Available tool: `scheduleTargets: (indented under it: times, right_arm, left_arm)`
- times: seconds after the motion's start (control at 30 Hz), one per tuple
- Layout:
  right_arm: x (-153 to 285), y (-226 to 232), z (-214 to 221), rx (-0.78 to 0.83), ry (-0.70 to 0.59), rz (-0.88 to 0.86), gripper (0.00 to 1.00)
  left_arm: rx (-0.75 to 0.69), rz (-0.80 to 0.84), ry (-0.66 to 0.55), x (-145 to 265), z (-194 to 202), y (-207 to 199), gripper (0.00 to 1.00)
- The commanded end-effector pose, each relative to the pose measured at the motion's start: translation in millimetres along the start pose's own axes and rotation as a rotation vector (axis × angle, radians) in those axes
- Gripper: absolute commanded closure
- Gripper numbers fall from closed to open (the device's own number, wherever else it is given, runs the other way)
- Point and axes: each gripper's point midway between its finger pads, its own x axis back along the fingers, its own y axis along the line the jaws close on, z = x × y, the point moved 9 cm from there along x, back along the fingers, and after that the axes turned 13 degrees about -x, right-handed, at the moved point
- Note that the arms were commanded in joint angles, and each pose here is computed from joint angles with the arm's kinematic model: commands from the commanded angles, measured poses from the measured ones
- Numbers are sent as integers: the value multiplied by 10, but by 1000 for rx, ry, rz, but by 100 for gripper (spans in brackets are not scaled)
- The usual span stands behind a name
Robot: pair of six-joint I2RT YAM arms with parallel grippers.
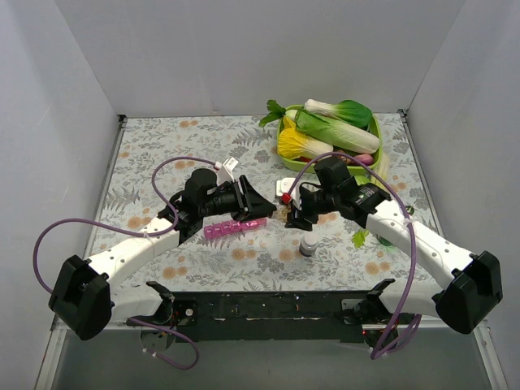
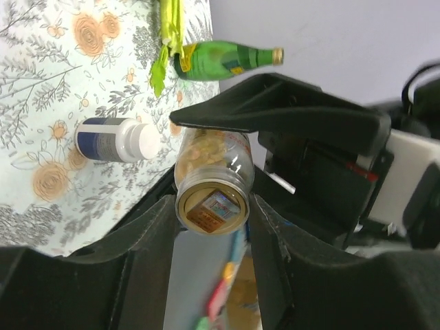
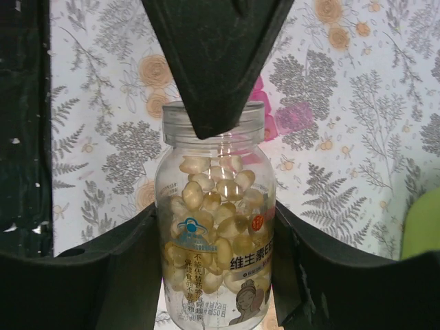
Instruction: Sort the pills into containers
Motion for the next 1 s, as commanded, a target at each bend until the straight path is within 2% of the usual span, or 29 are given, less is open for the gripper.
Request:
scheduleTargets:
  times: [0.0, 0.03, 0.07, 0.1, 0.17, 0.23, 0.3, 0.37, 0.4, 0.47, 0.5, 0.53, 0.57, 0.63, 0.73, 0.9, 0.97]
  right_arm:
    - [-41, 141, -131, -94, -145, -218, 99]
    - [-58, 177, -96, -131, -158, -254, 99]
    - [-50, 223, -94, -155, -190, -321, 99]
    - [-58, 249, -75, -177, -204, -356, 99]
    - [-72, 322, -46, -239, -249, -458, 99]
    - [-68, 363, -37, -272, -276, -515, 99]
    - [-76, 392, -6, -304, -297, -559, 99]
    - [-78, 389, 13, -300, -297, -546, 99]
    - [-82, 389, 32, -299, -293, -536, 99]
    - [-76, 368, 46, -285, -286, -503, 99]
    - [-54, 366, 41, -266, -286, -489, 99]
    - [-47, 353, 45, -260, -284, -477, 99]
    - [-40, 340, 42, -249, -280, -455, 99]
    - [-26, 339, 48, -229, -276, -441, 99]
    - [-25, 330, 51, -220, -273, -429, 99]
    - [-37, 308, 41, -224, -268, -424, 99]
    - [-34, 299, 27, -222, -268, -419, 99]
  left_arm:
    - [-562, 333, 107, 132, 119, -161, 99]
    - [-647, 412, 158, 183, 134, -230, 100]
    - [-713, 448, 177, 206, 143, -238, 100]
    - [-849, 475, 195, 216, 162, -193, 100]
    - [-987, 528, 204, 274, 205, -242, 99]
    - [-1079, 507, 211, 294, 209, -180, 93]
    - [-1099, 442, 199, 275, 139, -193, 86]
    - [-1079, 364, 147, 288, 58, -255, 72]
    - [-1079, 353, 101, 301, 26, -294, 52]
    - [-1009, 288, 19, 365, -2, -345, 33]
    - [-999, 239, -60, 441, -29, -360, 18]
    - [-975, 214, -105, 495, -38, -388, 7]
    - [-903, 189, -139, 541, -35, -404, 2]
    - [-862, 188, -186, 666, -15, -432, 2]
    - [-725, 198, -159, 696, 16, -463, 2]
    - [-448, 139, -4, 497, 17, -409, 2]
    - [-412, 134, 32, 402, 3, -395, 7]
